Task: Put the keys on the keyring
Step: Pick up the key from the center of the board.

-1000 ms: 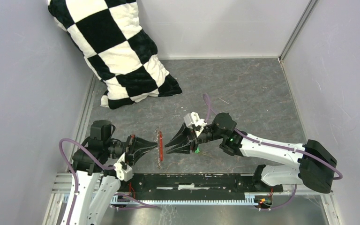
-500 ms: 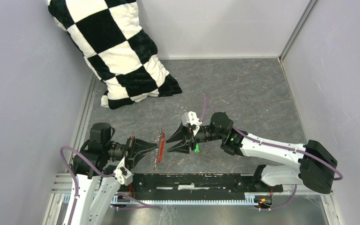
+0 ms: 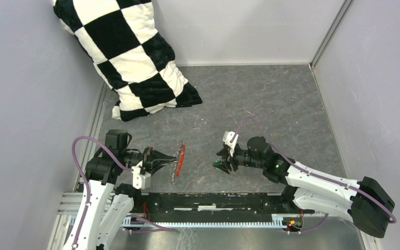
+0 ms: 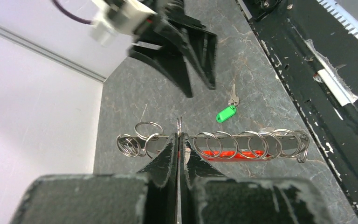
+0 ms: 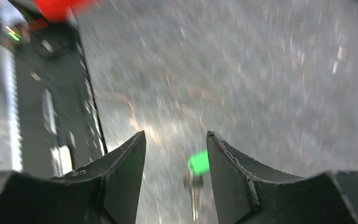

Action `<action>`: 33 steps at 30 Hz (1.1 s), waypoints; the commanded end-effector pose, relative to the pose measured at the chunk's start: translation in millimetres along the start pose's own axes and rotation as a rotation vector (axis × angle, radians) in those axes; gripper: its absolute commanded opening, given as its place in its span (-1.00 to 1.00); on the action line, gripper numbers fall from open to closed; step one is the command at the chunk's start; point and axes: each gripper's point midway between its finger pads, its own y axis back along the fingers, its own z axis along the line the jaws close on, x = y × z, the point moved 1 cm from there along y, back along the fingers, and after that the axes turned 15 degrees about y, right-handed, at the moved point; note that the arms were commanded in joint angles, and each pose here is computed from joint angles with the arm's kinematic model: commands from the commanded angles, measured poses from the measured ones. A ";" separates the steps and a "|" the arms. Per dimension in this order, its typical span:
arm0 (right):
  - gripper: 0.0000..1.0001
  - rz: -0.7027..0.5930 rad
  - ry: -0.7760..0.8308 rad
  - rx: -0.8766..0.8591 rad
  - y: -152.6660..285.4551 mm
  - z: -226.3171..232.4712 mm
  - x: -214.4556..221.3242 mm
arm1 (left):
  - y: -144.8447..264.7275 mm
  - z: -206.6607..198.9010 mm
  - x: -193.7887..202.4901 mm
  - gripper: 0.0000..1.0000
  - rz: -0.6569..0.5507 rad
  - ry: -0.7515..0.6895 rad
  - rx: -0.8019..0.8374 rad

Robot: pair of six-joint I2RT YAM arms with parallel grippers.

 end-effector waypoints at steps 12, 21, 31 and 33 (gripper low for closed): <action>-0.01 0.242 0.137 0.008 6.6 2.3 96.9 | 0.2 -0.6 -17.8 -0.96 -0.053 0.086 -0.013; -0.03 0.269 0.202 -0.006 1.5 -1.6 108.9 | 0.6 -3.2 -24.1 -0.96 -0.068 0.101 -0.011; -0.22 0.307 0.212 -0.041 -3.5 -3.1 122.6 | 1.7 -6.8 -30.2 -0.96 -0.072 0.082 -0.015; -0.29 0.309 0.209 -0.047 -4.4 -2.6 123.6 | 1.6 -7.2 -30.1 -0.96 -0.074 0.086 -0.014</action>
